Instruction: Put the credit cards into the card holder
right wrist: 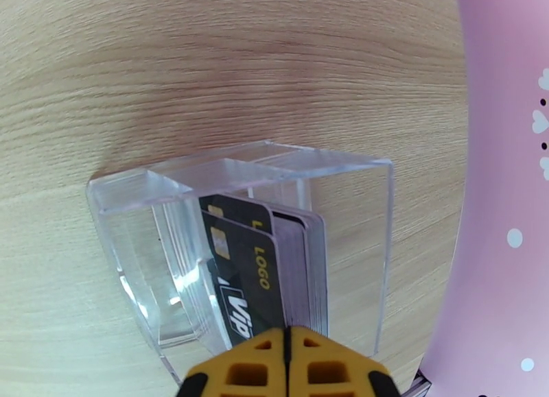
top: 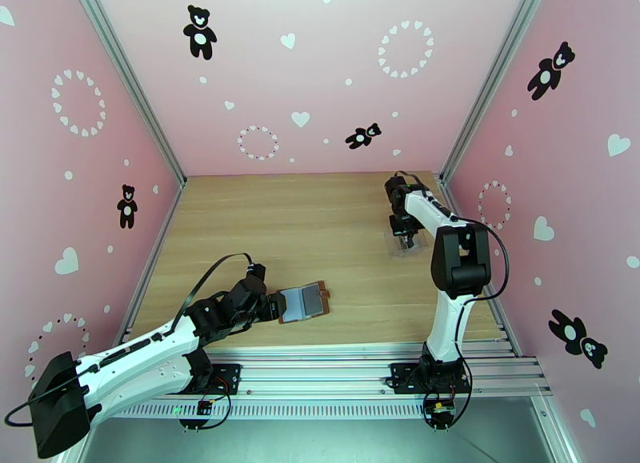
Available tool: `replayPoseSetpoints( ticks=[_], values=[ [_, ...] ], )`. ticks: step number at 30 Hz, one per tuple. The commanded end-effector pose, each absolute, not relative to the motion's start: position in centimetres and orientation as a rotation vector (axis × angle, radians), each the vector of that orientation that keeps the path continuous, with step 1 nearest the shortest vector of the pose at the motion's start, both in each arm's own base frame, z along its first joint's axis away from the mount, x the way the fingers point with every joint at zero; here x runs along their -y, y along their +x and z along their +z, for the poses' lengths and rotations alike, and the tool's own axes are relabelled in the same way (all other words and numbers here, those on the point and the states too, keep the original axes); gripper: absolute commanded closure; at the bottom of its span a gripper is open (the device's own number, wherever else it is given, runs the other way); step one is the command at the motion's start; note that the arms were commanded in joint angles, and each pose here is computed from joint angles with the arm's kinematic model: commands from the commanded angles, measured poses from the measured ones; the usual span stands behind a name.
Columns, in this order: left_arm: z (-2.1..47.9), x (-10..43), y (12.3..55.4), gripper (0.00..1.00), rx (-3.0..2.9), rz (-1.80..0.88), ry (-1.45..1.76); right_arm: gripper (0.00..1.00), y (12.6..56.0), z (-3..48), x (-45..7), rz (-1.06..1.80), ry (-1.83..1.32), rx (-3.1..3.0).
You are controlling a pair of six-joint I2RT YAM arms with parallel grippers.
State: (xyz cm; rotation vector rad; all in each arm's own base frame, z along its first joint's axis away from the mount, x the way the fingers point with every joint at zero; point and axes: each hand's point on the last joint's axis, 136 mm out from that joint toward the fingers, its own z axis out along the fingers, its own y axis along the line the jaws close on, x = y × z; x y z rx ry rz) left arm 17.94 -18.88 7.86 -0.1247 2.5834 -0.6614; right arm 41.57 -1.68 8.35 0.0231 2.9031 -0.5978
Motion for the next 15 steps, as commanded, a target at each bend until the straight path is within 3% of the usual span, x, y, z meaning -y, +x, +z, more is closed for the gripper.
replayPoseSetpoints(
  ticks=[1,8,9,12,15],
  values=[
    [7.6,18.7,18.0,0.39,-2.591,-0.657,-0.132,0.96,41.6,9.8,1.3,-0.545,0.038,-2.884],
    [7.6,18.7,18.0,0.38,-2.59,-0.655,-0.13,0.99,41.6,10.5,1.2,-0.52,0.05,-2.858],
    [7.6,18.7,18.0,0.39,-2.592,-0.654,-0.13,0.92,41.6,10.9,1.3,-0.527,0.056,-2.844],
    [7.6,18.7,18.0,0.38,-2.591,-0.655,-0.128,0.55,41.6,11.5,1.7,-0.536,0.075,-2.825],
    [7.6,18.8,18.0,0.39,-2.593,-0.656,-0.126,0.43,41.7,10.8,2.2,-0.515,0.098,-2.846]
  ],
)
